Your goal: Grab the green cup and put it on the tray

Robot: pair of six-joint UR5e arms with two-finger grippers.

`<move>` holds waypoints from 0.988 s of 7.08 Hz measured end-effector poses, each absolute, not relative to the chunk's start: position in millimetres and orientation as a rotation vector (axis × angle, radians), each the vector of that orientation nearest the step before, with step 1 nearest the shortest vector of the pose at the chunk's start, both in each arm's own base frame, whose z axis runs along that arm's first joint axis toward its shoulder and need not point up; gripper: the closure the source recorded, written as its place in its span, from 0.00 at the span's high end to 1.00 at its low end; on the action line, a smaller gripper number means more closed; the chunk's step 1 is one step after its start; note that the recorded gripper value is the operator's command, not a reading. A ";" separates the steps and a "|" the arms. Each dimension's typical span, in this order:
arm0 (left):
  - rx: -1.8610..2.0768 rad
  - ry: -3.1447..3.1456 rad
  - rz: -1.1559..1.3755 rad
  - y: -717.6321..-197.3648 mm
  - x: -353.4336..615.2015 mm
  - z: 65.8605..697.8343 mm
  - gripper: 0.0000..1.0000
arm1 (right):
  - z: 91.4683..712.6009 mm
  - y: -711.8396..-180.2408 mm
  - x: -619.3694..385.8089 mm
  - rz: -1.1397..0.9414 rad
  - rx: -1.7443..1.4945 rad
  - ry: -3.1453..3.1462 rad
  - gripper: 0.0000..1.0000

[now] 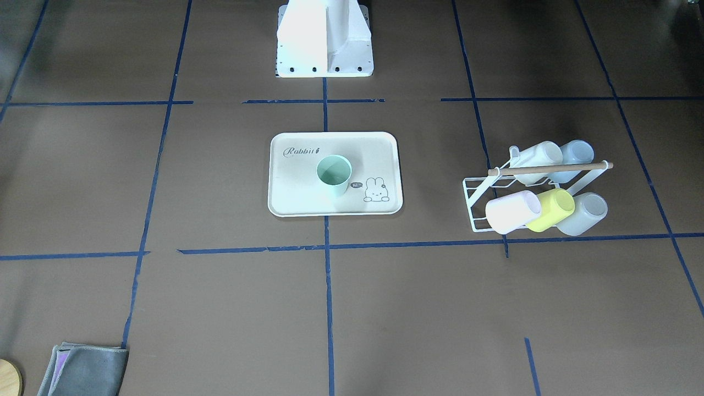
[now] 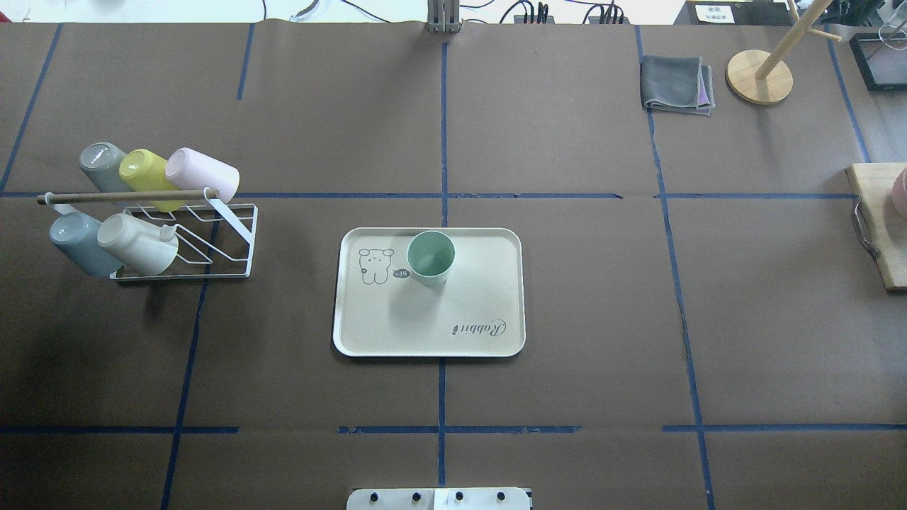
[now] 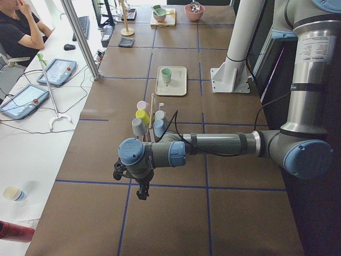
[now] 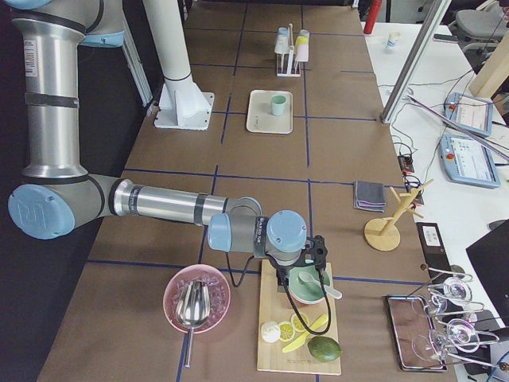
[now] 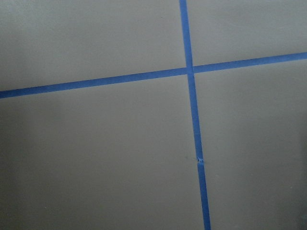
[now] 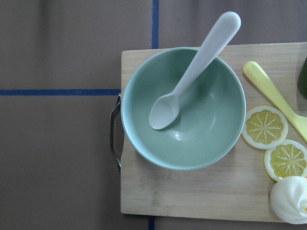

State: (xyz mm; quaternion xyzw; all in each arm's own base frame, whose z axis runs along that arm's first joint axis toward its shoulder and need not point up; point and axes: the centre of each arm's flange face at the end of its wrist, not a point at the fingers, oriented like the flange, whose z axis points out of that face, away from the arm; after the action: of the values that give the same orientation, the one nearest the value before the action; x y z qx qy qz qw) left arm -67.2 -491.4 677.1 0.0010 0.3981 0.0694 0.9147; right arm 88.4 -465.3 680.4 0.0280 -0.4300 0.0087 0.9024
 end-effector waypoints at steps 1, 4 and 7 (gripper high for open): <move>0.004 0.820 0.143 -490.9 -67.3 676.3 1.00 | 680.3 -465.2 88.9 0.019 0.059 -0.889 1.00; 0.008 0.817 0.148 -490.8 -67.4 675.9 1.00 | 680.7 -465.1 89.4 0.019 0.059 -0.889 1.00; 0.010 0.818 0.152 -491.6 -67.4 675.1 1.00 | 680.3 -465.6 89.5 0.019 0.060 -0.889 1.00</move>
State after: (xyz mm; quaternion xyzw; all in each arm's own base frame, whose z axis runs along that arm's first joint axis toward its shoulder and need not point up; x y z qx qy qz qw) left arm -67.4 -491.6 675.1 0.0050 0.3972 0.0736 0.9147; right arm 89.5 -465.6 680.3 0.0289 -0.4301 0.0092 0.9023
